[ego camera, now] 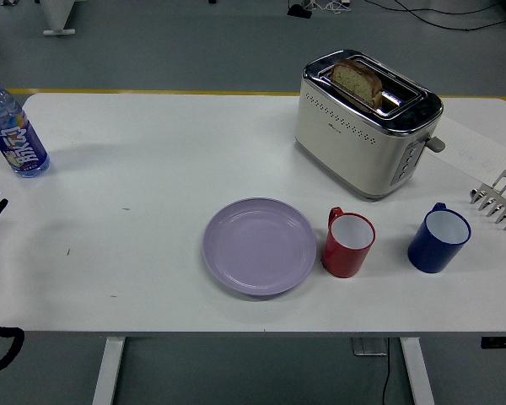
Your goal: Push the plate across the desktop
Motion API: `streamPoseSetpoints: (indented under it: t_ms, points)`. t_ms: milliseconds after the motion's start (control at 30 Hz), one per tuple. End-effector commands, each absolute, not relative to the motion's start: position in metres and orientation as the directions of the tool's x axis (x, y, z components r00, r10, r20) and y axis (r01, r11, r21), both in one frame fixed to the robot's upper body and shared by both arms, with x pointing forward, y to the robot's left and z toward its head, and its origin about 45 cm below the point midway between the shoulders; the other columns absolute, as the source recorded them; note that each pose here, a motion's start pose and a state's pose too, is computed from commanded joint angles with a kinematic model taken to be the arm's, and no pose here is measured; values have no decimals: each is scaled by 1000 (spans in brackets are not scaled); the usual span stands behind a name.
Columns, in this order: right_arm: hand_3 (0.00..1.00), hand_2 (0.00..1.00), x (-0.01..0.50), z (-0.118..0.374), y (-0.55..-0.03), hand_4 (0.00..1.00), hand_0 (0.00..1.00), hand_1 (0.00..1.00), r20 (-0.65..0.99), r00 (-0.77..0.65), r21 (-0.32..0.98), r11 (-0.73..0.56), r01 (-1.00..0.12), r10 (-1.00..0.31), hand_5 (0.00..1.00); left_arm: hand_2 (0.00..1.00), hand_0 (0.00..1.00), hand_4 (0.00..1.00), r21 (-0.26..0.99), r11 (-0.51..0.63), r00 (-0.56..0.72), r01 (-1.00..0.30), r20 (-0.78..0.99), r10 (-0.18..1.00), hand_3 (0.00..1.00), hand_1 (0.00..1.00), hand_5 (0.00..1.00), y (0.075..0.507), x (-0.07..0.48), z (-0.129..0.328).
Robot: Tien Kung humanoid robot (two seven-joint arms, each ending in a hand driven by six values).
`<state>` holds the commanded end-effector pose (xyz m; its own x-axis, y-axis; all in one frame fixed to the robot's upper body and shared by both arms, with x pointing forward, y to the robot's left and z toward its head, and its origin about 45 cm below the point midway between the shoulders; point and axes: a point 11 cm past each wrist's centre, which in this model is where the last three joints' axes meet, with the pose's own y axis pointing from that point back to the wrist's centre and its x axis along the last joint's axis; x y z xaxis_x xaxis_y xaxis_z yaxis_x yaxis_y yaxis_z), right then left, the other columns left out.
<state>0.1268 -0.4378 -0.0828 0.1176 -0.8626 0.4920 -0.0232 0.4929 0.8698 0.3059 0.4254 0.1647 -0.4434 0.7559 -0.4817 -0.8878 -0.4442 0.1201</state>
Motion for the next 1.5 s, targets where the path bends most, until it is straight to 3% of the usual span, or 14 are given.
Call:
streamPoseSetpoints:
  t_ms: [1500]
  points:
    - [582,702,141,-78,-439,279,672,624,499,117,866,497,-49,-858,170,643,643,503,101,-486,-474,-868,-459,752,563,652,992,440,304,174]
